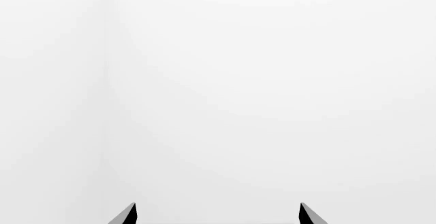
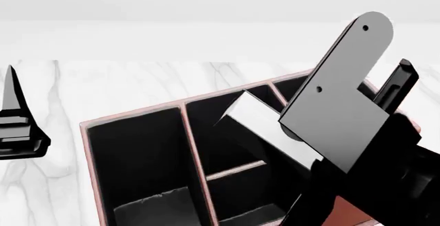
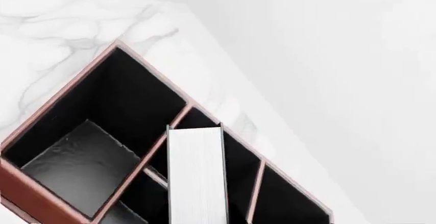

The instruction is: Pick up the book and place it in the front compartment of the caddy.

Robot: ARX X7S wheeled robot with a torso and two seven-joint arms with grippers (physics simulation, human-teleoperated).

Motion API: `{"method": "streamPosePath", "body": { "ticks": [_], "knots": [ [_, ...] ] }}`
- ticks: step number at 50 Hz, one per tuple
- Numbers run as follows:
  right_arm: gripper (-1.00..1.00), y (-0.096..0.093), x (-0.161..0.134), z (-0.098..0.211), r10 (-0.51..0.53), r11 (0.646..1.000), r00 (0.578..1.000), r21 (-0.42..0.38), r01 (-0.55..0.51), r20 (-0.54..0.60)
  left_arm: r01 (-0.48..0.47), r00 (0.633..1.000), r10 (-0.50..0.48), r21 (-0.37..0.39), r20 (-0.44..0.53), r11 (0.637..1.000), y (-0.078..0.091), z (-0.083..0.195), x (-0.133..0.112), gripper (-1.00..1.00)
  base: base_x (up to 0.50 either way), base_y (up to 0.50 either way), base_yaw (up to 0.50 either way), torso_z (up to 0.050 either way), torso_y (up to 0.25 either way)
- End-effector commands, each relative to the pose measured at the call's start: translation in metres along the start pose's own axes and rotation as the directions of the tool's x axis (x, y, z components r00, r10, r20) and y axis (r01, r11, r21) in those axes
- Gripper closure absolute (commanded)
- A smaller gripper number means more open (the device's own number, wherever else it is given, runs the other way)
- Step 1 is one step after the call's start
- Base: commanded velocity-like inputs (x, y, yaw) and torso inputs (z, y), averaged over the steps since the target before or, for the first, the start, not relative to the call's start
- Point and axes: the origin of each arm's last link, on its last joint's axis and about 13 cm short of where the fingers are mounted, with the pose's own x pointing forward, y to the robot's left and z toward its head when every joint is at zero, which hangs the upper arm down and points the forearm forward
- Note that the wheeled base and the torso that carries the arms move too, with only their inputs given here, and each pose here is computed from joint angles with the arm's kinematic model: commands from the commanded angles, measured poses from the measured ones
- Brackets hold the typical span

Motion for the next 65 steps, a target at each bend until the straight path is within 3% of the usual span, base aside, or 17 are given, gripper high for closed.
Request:
{"method": "streamPosePath", "body": {
  "ticks": [1, 37, 40, 46, 53, 65],
  "knots": [
    [1.00, -0.015, 0.000, 0.013, -0.161, 0.987, 0.983, 0.001, 0.161, 0.083, -0.015, 1.000, 0.015, -0.002, 0.014, 1.000, 0.002, 0.000, 0.002, -1.00, 0.00, 0.00, 0.00, 0.000, 0.000],
    [1.00, -0.016, 0.008, 0.009, -0.166, 0.986, 0.982, -0.008, 0.167, 0.092, -0.018, 1.000, 0.018, 0.000, 0.018, 1.000, 0.003, 0.001, 0.002, -1.00, 0.00, 0.00, 0.00, 0.000, 0.001],
    [1.00, -0.021, 0.010, 0.011, -0.158, 0.987, 0.982, -0.010, 0.160, 0.102, -0.018, 1.000, 0.018, 0.000, 0.019, 1.000, 0.003, 0.001, 0.003, -1.00, 0.00, 0.00, 0.00, 0.000, 0.003],
    [1.00, -0.037, 0.021, 0.023, -0.115, 0.988, 0.990, -0.089, 0.122, 0.080, -0.018, 1.000, 0.018, -0.001, 0.017, 1.000, 0.004, 0.000, 0.002, -1.00, 0.00, 0.00, 0.00, 0.000, 0.000],
    [1.00, -0.055, 0.031, 0.040, 0.000, 0.983, 0.999, -0.185, 0.009, 0.052, -0.024, 1.000, 0.024, -0.001, 0.014, 1.000, 0.005, -0.001, 0.002, -1.00, 0.00, 0.00, 0.00, 0.000, 0.001],
    [1.00, -0.082, 0.050, 0.053, 0.082, 0.973, 0.996, -0.219, -0.075, 0.026, -0.019, 1.000, 0.019, 0.000, 0.011, 1.000, 0.004, -0.002, 0.002, -1.00, 0.00, 0.00, 0.00, 0.000, 0.002]
  ]
}}
